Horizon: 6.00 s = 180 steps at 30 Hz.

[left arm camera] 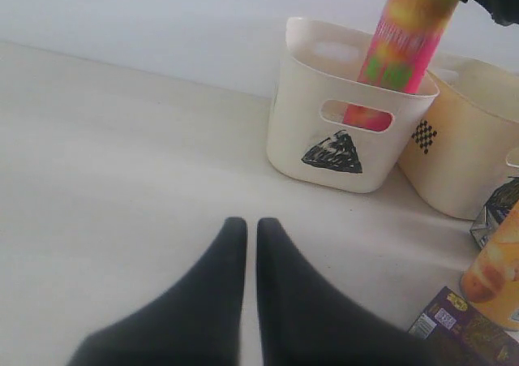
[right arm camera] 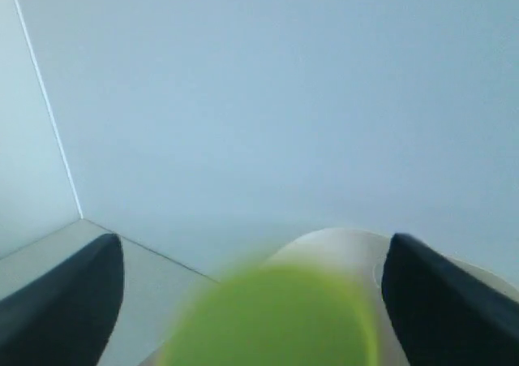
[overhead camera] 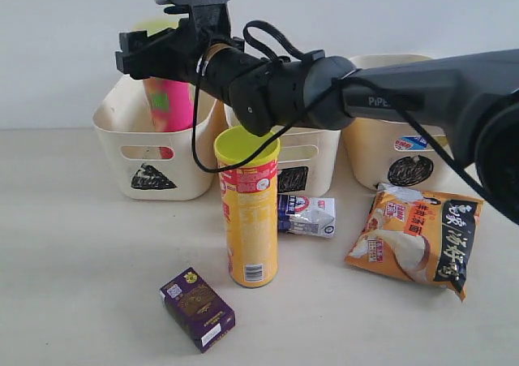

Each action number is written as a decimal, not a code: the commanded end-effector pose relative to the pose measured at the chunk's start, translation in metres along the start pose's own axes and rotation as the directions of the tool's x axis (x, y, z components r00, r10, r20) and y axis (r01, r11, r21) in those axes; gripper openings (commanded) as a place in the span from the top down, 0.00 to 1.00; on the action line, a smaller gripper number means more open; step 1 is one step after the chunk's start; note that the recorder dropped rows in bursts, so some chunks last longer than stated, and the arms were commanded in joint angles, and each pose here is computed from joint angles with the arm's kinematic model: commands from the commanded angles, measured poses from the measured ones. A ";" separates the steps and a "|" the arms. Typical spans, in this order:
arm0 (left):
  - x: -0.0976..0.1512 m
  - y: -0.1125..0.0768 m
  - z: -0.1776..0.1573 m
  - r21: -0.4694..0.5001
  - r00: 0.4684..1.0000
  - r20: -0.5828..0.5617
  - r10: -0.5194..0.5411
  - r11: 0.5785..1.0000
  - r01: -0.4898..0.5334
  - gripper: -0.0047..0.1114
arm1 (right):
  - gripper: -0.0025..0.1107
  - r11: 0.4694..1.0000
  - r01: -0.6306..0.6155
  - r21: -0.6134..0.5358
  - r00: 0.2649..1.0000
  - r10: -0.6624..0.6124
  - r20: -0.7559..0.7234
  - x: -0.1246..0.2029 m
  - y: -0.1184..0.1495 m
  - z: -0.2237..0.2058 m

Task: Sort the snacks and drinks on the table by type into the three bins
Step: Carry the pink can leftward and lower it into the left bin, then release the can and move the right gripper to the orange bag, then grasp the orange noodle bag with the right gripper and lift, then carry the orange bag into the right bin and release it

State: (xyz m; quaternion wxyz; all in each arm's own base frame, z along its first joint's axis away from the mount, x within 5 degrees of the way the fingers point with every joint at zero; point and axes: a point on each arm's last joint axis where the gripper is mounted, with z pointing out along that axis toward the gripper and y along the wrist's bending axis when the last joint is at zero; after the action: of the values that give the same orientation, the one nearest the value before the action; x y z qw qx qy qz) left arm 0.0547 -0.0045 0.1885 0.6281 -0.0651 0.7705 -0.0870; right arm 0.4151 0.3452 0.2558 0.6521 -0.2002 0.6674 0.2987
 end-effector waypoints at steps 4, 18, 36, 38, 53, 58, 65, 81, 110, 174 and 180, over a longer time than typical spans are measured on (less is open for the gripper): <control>0.001 0.000 0.000 -0.001 1.000 0.000 -0.001 1.000 0.001 0.92 | 0.28 1.000 0.007 0.003 1.000 -0.007 0.000 -0.023 0.004 -0.006; 0.001 0.000 0.000 -0.001 1.000 0.000 -0.001 1.000 0.001 0.92 | 0.98 0.990 0.102 0.100 0.931 -0.059 -0.361 -0.076 -0.008 -0.049; 0.001 0.000 0.000 -0.001 1.000 0.000 -0.001 1.000 0.001 0.92 | 0.98 0.952 0.078 0.295 0.880 0.073 -0.468 -0.105 -0.050 -0.207; 0.001 0.000 0.000 -0.001 1.000 0.000 -0.001 1.000 0.001 0.92 | 0.98 0.938 0.051 0.344 0.883 0.118 -0.453 -0.099 -0.060 -0.226; 0.001 0.000 0.000 -0.001 1.000 0.000 -0.001 1.000 0.001 0.92 | 0.98 0.681 -0.175 0.711 0.610 0.642 -0.465 -0.018 -0.129 -0.314; 0.001 0.000 0.000 -0.001 1.000 0.000 -0.001 1.000 0.001 0.92 | 0.98 0.650 -0.485 0.586 0.370 0.759 -0.536 0.015 -0.156 -0.320; 0.001 0.000 0.000 -0.001 1.000 0.000 -0.001 1.000 0.001 0.92 | 0.98 0.577 -0.634 0.516 0.317 0.802 -0.507 0.026 -0.184 -0.335; 0.001 0.000 0.000 -0.001 1.000 0.000 -0.001 1.000 0.001 0.92 | 0.33 0.325 -0.723 0.610 0.178 0.940 -0.290 0.071 -0.244 -0.380; 0.001 0.000 0.000 -0.001 1.000 0.000 -0.001 1.000 0.001 0.92 | 0.33 0.364 -0.632 0.684 0.197 0.929 -0.312 0.152 -0.256 -0.328; 0.001 0.000 0.000 -0.001 1.000 0.000 -0.001 1.000 0.001 0.92 | 0.98 0.846 -0.354 0.399 0.702 0.522 -0.484 -0.053 -0.165 -0.330; 0.001 0.000 0.000 -0.001 1.000 0.000 -0.001 1.000 0.001 0.92 | 0.98 0.889 -0.217 0.402 0.867 0.365 -0.339 -0.117 -0.152 -0.338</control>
State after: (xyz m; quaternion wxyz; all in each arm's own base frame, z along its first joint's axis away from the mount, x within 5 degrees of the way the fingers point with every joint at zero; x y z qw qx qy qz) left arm 0.0547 -0.0045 0.1885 0.6281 -0.0651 0.7705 -0.0870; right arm 0.2724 -0.0031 0.3067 0.4087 -0.0328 0.8790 0.2435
